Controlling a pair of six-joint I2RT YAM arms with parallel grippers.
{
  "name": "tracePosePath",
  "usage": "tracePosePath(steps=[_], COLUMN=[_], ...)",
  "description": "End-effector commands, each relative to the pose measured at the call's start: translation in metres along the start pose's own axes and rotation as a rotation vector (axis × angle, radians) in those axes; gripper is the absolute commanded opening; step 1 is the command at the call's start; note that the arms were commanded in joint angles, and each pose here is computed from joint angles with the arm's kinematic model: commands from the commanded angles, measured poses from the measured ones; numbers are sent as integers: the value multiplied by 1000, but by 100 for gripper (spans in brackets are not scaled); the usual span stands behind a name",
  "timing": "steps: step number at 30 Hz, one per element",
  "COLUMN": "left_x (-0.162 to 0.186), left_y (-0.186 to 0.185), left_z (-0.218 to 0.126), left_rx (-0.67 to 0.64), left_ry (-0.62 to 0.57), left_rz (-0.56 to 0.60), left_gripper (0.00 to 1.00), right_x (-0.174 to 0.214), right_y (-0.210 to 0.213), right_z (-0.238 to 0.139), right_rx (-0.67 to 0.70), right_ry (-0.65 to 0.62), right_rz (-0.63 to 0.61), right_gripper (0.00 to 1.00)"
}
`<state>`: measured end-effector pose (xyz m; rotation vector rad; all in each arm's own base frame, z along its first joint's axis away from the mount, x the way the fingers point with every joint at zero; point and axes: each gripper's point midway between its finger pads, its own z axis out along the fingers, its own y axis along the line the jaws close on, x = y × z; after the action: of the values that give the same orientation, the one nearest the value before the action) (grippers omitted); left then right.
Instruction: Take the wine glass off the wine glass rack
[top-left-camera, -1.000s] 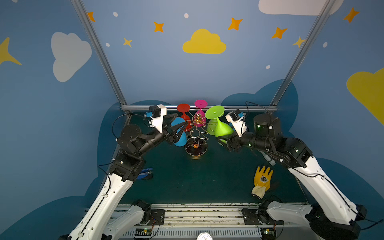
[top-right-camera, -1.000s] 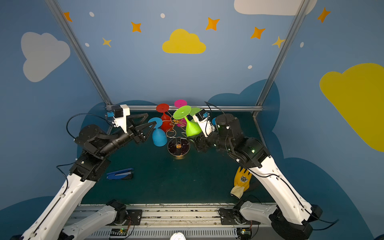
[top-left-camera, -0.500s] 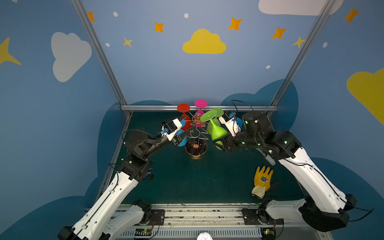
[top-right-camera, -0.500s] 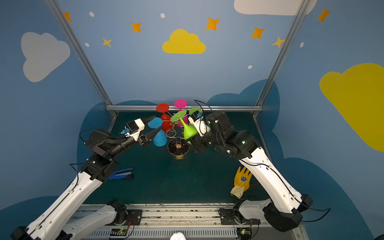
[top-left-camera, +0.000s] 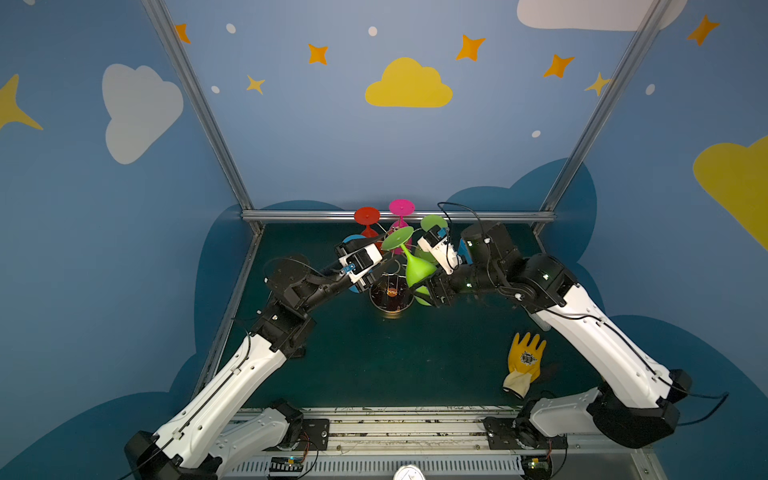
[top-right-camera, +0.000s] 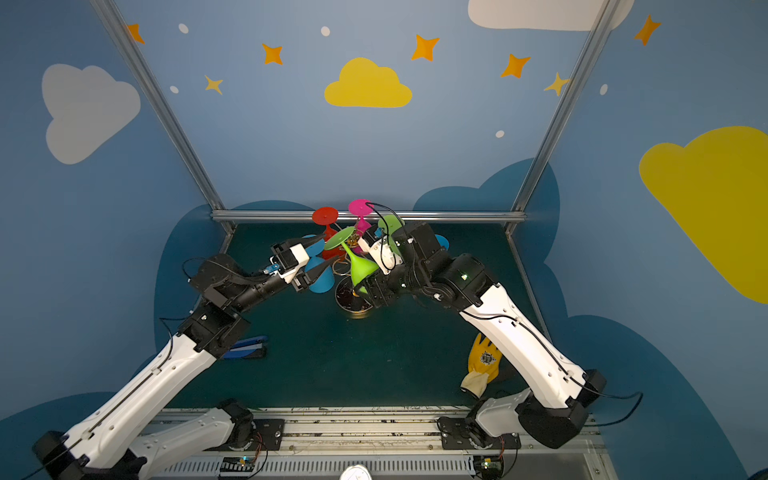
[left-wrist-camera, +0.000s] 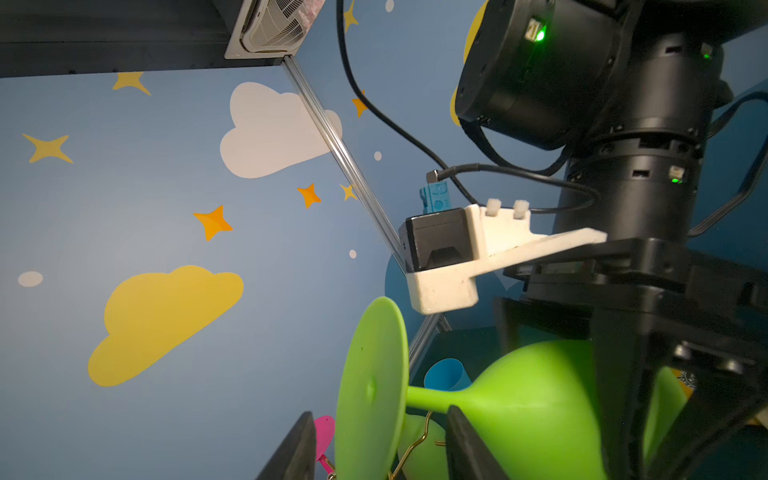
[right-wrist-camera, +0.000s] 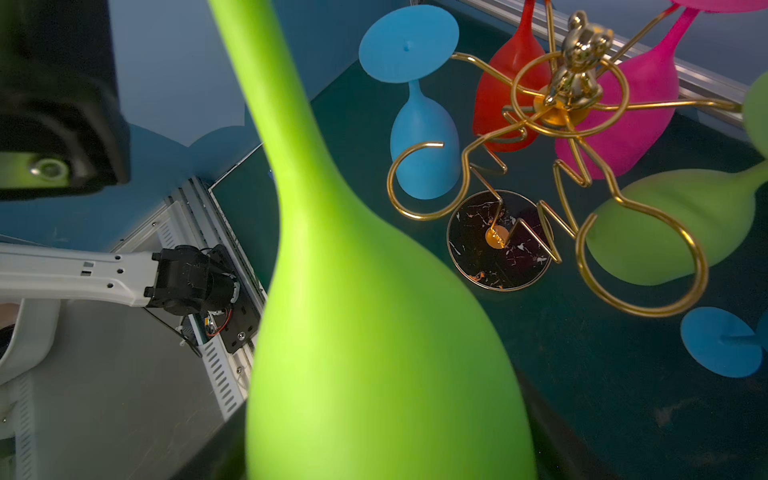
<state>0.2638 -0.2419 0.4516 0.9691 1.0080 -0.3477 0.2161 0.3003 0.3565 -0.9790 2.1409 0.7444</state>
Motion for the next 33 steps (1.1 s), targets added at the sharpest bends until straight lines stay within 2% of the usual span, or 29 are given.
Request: tracePosePath(steps=[1,5,10,15,18,21,26,29,33], left_x=[-9,-7,-4,-5,-6,-7,-1,5,13], left_y=[7,8,8,10,13,17,28,35,41], left_z=[1,2,1,-2,-5,-8,-15,-21,-28], left_rx=[-33,-35,-40,-60,-76,-105,-184,-233,-292], left_ry=[-25,-13,-6,-3,-2,5,37,72,107], left_rz=[30,32,25,14,5,-9,-79,-178,-308], left_gripper=[43,33,26,10,6,3,3,3,3], right_x=[-9,-5,-5,-5,-7,-9,-21,-30,-41], right_y=[10,13,16,19,22,24,30,33,33], right_z=[-4,-1,0,0,0,0,-11,-23,-41], right_rx=[-28,-33,-41,-54,-72,-83,-126,-166,-226], right_ry=[-25,-11,-8,-14,-21,-28,-103,-172,-267], right_rz=[-7,-11,-17,-12,-9,-3,6,19,50], right_gripper=[20,20,20,26,31,42,68,76,80])
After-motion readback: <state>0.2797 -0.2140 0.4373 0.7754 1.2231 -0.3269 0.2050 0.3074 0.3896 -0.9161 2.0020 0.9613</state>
